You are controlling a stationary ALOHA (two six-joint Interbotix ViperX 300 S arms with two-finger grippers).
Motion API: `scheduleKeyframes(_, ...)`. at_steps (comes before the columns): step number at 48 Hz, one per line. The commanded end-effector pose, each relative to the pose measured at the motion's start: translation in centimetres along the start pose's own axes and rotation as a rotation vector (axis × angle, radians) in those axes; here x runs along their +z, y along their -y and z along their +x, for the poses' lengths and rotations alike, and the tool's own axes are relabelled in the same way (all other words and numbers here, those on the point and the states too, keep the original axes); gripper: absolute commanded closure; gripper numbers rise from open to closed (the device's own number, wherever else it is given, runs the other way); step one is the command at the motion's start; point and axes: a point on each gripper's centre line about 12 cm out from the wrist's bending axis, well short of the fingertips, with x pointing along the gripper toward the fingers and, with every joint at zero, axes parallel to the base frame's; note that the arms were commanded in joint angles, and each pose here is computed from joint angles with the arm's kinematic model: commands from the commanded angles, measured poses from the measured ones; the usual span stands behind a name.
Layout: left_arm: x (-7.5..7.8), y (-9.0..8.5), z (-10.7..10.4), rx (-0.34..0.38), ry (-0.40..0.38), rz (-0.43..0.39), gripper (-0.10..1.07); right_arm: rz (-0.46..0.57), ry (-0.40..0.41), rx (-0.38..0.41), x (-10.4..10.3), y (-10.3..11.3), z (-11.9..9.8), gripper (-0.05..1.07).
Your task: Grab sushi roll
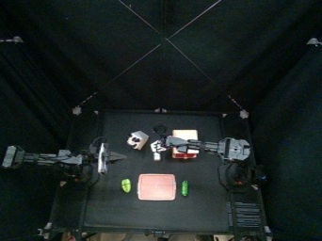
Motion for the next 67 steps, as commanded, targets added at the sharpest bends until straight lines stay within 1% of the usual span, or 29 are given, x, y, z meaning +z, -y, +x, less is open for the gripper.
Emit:
scheduleKeyframes(1, 0.5, 0.0, 0.2, 0.001, 0.017, 0.002, 1.0, 0.017, 0.036, 0.038, 0.8, -0.8, -1.4, 0.13)
scheduleKeyframes(14, 0.5, 0.0, 0.2, 0.003, 0.016, 0.002, 1.0, 0.015, 0.01, 0.02, 0.0, -1.0, 0.0, 0.13)
scheduleKeyframes(25, 0.5, 0.0, 0.2, 0.001, 0.015, 0.002, 1.0, 0.011, 0.004, 0.015, -0.2, -1.3, 0.7, 0.13)
scheduleKeyframes(35, 0.4, 0.0, 0.2, 0.002, 0.014, 0.002, 1.0, 0.0, 0.027, 0.052, 0.0, -2.1, 0.9, 0.11)
scheduleKeyframes(42, 0.4, 0.0, 0.2, 0.002, 0.015, 0.002, 1.0, 0.0, 0.027, 0.054, 0.0, -2.1, 1.0, 0.06)
scheduleKeyframes(48, 0.4, 0.0, 0.2, 0.002, 0.012, 0.002, 1.0, 0.003, 0.016, 0.043, -0.2, -2.0, 1.7, 0.03)
scheduleKeyframes(58, 0.4, 0.0, 0.2, 0.002, 0.014, 0.002, 1.0, 0.01, -0.011, 0.023, -0.6, -1.9, 2.9, 0.03)
scheduleKeyframes(67, 0.4, 0.0, 0.2, 0.002, 0.012, 0.002, 1.0, 0.021, -0.028, 0.019, -0.7, -1.9, 3.6, 0.03)
